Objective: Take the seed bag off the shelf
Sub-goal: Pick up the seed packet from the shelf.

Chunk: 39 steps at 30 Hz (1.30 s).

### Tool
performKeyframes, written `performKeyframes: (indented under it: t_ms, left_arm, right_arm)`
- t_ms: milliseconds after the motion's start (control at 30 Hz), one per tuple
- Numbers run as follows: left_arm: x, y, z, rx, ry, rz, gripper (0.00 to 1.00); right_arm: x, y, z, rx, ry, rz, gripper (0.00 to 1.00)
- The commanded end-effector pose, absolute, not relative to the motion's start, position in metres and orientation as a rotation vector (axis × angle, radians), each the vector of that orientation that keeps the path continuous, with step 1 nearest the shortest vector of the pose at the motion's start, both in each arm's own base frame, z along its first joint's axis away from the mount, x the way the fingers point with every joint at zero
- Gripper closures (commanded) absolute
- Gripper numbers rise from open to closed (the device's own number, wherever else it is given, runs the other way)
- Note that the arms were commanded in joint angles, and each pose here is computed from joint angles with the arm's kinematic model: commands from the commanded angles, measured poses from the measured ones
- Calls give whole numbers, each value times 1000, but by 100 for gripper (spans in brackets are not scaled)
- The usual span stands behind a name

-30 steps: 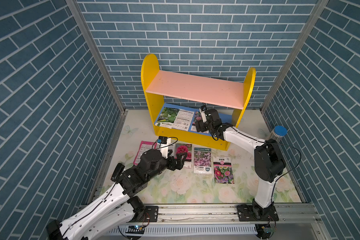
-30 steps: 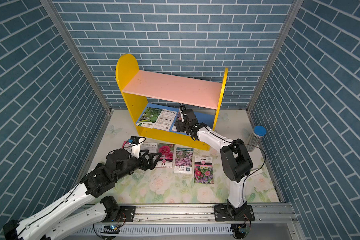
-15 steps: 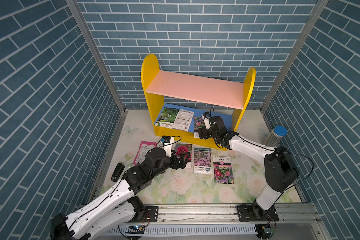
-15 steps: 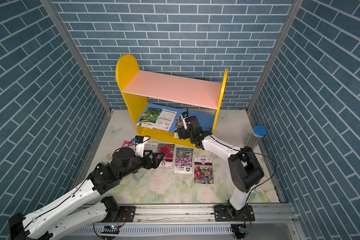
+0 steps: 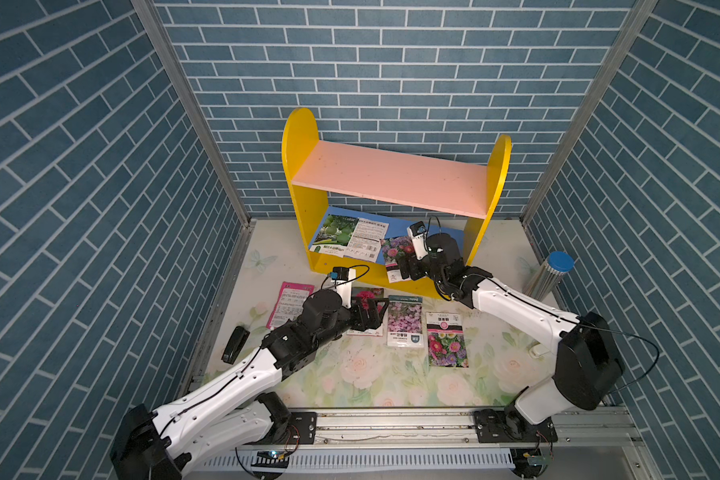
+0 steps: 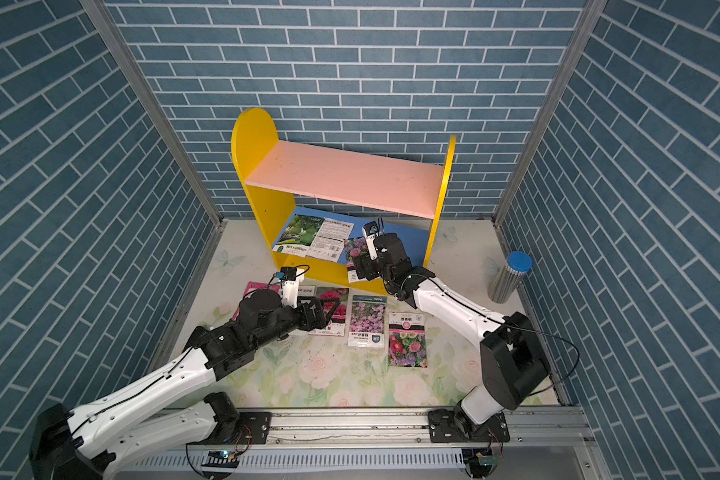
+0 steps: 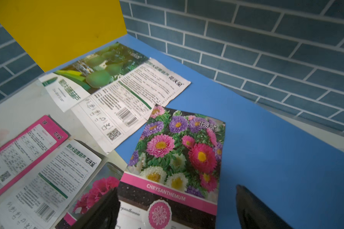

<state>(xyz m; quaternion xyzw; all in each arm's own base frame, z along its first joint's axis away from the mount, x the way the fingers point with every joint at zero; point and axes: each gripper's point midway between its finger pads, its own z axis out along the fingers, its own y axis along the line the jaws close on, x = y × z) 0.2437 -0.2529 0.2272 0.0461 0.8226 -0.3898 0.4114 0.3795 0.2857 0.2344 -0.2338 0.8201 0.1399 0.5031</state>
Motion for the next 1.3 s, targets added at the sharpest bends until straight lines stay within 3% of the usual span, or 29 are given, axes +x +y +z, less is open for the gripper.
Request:
performKeyframes:
  t_ms: [0, 167, 433, 700, 900, 1267]
  left_arm:
    - [254, -263, 231, 61, 2015, -1100, 1]
    - [273, -274, 230, -9, 1992, -1164, 4]
    - [310, -279, 213, -92, 2001, -1215, 4]
    - [335, -300, 198, -90, 2021, -1258, 9]
    - [351, -315, 190, -91, 2027, -1289, 17]
    - [373, -322, 176, -118, 2042, -1304, 42]
  right_arm:
    - [363, 276, 259, -530, 1959, 390, 7]
    - [329, 274, 283, -562, 1912, 540, 0]
    - [273, 269, 294, -631, 1869, 764, 0]
    - [241, 251, 297, -628, 1854, 820, 0]
    - [233, 240, 295, -608, 1858, 806, 0]
    - [231, 234, 288, -596, 1873, 786, 1]
